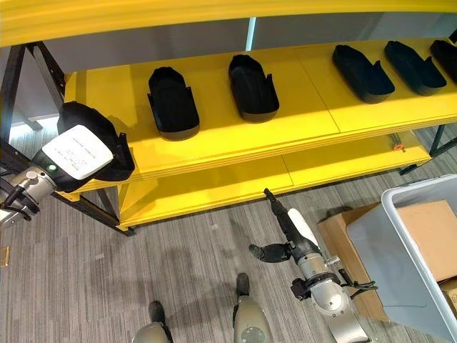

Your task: Move parts from the plastic box to the shelf.

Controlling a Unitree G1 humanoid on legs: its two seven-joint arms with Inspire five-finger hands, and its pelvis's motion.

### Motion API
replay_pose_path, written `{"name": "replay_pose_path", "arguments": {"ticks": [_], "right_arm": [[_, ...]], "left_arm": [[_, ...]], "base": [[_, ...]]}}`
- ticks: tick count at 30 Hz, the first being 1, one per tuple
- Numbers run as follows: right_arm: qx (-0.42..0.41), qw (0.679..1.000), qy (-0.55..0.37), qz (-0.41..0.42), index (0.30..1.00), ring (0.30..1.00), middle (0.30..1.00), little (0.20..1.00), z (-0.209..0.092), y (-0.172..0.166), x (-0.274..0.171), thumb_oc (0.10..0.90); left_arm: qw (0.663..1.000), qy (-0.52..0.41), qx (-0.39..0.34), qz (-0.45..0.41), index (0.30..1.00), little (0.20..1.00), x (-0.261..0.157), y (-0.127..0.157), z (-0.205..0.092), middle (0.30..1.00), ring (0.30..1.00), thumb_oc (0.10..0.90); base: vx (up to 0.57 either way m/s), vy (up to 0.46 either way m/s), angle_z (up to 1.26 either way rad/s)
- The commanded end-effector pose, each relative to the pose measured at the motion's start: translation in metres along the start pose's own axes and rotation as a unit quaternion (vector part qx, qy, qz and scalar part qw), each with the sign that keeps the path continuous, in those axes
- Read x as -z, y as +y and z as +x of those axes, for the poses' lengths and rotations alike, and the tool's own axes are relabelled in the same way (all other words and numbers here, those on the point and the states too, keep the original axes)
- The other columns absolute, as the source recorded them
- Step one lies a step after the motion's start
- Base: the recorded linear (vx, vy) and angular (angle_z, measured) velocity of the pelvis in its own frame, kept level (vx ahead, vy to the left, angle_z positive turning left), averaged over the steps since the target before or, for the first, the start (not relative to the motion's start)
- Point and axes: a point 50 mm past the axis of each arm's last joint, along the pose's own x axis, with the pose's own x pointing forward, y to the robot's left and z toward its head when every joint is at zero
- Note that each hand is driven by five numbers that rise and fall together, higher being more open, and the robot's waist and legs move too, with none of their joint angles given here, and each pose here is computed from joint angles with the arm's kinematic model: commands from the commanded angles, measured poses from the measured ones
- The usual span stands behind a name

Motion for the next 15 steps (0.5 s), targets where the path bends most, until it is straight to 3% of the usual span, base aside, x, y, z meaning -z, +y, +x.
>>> {"name": "replay_pose_path", "arguments": {"ticks": [1,15], "right_arm": [[0.037,0.991,-0.13,-0.018,1.0,1.0,1.0,1.0,0.011,-0.03,-0.044,0.9],[0.067,0.987,-0.147,-0.022,1.0,1.0,1.0,1.0,0.013,-0.044,-0.049,0.9]], "left_arm": [[0.988,0.102,-0.074,0.09,0.3,0.3,0.063,0.048,-0.005,0.3,0.3,0.4],[0.983,0.106,-0.034,0.144,0.3,0.3,0.08,0.046,-0.002,0.3,0.3,0.4]], "base": [[-0.09,0.036,0.02],[-0.03,0.027,-0.01]]}}
